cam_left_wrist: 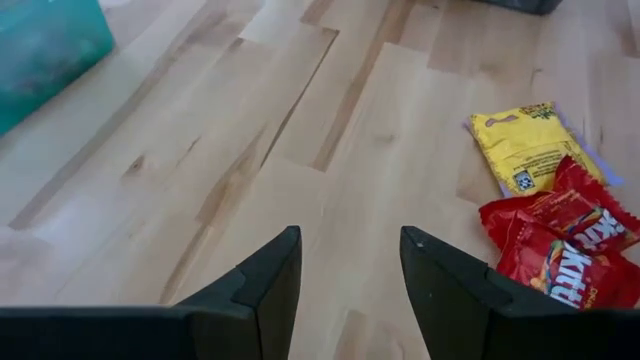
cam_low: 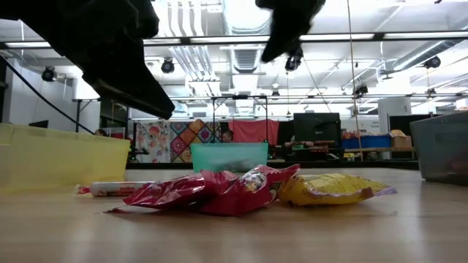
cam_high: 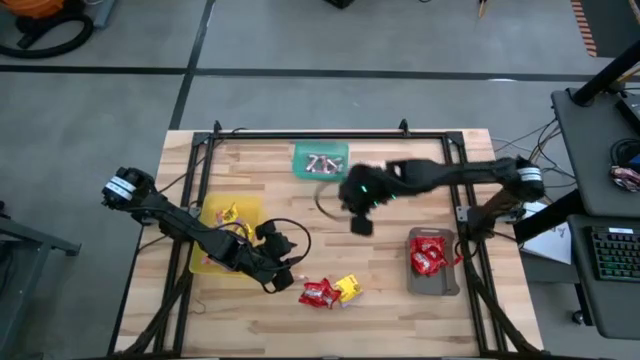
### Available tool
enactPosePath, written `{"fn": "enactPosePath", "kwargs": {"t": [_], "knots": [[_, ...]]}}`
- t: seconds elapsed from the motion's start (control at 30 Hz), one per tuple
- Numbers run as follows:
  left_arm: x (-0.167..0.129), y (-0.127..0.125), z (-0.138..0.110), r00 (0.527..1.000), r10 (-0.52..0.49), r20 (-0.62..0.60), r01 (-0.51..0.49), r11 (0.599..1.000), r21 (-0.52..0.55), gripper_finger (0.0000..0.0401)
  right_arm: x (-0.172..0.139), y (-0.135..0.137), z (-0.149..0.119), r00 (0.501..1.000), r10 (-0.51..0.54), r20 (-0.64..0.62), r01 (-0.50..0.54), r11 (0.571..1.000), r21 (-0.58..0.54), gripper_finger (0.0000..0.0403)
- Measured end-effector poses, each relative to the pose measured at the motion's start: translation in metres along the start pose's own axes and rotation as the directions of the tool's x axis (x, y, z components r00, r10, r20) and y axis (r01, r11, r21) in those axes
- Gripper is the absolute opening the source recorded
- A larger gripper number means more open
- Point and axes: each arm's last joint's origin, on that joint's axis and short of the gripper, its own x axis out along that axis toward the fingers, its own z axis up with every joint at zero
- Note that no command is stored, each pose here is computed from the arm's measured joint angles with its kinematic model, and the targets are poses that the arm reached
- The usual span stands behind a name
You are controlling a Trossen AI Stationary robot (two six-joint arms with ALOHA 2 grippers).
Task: Sort candy
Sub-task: Put the red candy into the black bin
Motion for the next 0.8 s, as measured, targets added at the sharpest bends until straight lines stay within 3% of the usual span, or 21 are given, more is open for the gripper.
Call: {"fn": "enactPosePath", "kwargs": {"t": [0.17,0.33,0.53,0.8], "knots": [[0.0,-0.001,0.001,1.0,-0.006,0.007,0.006,1.0,0.027,0.0155,-0.011,0.046,-0.028,0.996,0.092,0.014,-0.091,0.995,-0.045,0.0009],[0.0,-0.001,0.002,1.0,-0.014,0.018,0.013,0.998,0.054,0.0155,-0.014,0.078,-0.056,0.986,0.164,-0.022,-0.164,0.986,-0.006,0.0009],[0.0,-0.006,0.008,0.996,-0.049,0.071,0.041,0.993,0.109,0.0155,-0.004,0.106,-0.085,0.973,0.206,-0.102,-0.202,0.978,0.047,0.0009],[0.0,-0.009,0.014,0.989,-0.075,0.129,0.058,0.989,0.135,0.0155,0.024,0.128,-0.107,0.963,0.259,-0.081,-0.258,0.966,0.023,0.0009]]}}
